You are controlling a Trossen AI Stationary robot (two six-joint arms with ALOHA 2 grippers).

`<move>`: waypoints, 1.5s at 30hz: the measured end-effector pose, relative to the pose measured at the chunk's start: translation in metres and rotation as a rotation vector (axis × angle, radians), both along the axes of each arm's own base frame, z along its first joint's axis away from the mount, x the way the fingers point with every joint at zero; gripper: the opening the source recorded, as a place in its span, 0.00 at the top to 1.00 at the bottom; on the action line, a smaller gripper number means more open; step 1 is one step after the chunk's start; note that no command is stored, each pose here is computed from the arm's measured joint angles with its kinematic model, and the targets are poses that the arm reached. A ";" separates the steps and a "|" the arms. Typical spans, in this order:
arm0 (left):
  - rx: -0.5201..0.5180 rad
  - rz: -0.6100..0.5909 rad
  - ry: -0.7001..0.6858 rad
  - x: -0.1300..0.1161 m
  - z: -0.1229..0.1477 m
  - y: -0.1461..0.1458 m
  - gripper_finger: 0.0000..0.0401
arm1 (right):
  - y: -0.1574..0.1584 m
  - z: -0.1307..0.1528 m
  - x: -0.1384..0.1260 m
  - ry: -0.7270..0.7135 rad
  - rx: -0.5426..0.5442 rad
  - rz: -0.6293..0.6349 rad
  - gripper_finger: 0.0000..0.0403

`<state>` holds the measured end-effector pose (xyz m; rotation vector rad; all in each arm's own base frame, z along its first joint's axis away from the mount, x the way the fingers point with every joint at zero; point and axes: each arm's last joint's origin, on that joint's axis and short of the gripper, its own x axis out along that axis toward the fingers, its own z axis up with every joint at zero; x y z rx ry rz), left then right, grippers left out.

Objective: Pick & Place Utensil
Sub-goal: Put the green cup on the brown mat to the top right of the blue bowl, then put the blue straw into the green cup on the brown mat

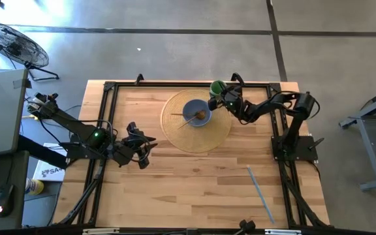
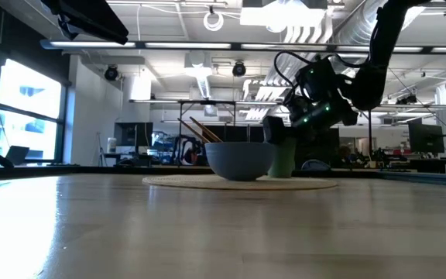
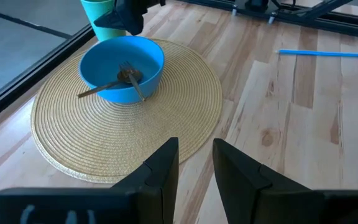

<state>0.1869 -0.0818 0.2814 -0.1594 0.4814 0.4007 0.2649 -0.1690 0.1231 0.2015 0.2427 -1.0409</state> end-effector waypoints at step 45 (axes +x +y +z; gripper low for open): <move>-0.024 -0.027 0.007 0.000 0.000 -0.001 0.76 | 0.090 0.055 -0.064 0.339 0.586 0.200 0.01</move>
